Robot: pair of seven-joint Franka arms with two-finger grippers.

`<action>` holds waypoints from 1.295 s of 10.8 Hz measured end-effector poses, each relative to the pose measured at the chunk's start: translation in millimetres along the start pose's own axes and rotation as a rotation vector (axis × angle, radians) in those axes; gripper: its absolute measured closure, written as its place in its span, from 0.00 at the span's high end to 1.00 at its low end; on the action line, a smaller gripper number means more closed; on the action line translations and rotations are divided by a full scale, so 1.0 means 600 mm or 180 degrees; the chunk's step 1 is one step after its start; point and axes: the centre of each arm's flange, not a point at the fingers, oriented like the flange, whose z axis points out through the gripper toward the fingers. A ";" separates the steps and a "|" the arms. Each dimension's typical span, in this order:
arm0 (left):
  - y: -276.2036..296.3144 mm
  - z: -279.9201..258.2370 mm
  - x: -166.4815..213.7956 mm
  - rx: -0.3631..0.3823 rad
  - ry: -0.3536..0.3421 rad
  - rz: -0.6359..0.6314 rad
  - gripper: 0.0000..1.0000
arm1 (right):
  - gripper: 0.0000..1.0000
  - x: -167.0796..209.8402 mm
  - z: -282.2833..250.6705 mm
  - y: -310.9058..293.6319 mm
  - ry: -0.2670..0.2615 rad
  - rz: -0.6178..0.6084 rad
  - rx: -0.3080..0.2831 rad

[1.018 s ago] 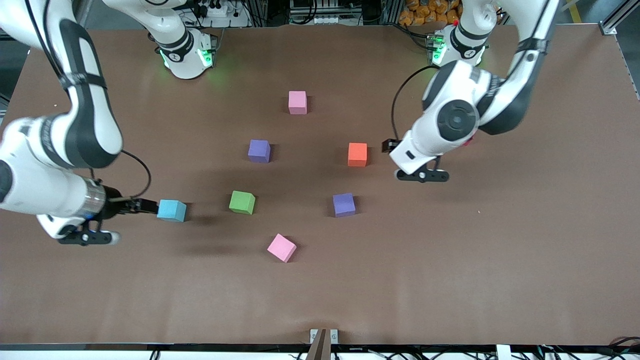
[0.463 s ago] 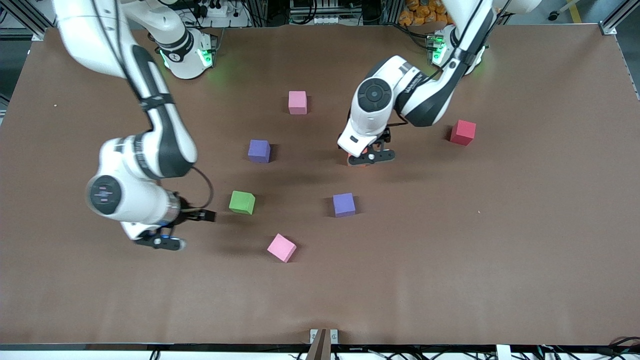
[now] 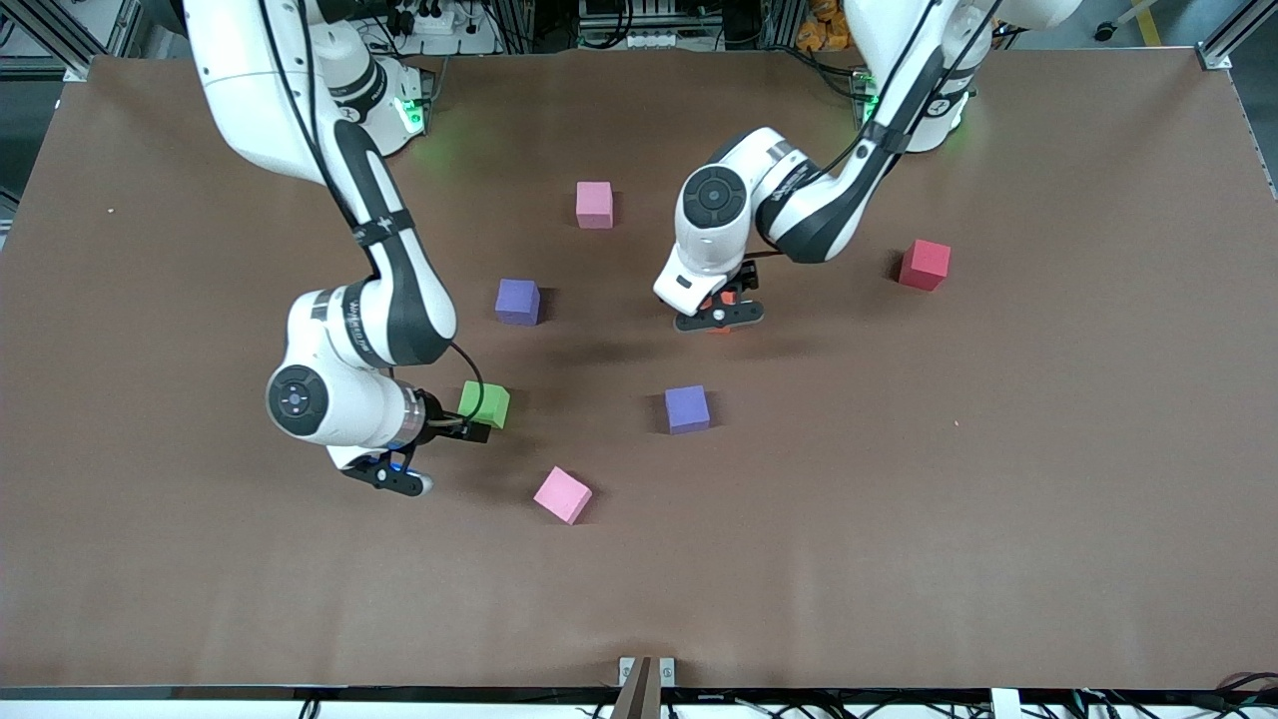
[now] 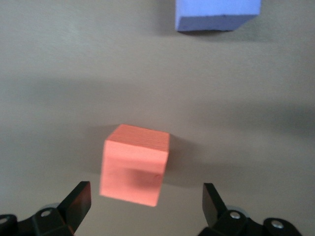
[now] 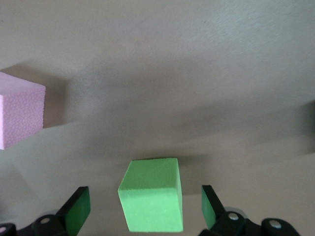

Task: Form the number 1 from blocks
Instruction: 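Reach the right gripper to the green cube while the left gripper reaches orange, then grasp the green cube with the right gripper while the left gripper grasps orange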

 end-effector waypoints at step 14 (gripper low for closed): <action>-0.030 0.061 0.034 0.0015 0.0139 0.0160 1.00 | 1.00 -0.034 0.084 -0.009 -0.0005 -0.0279 -0.0156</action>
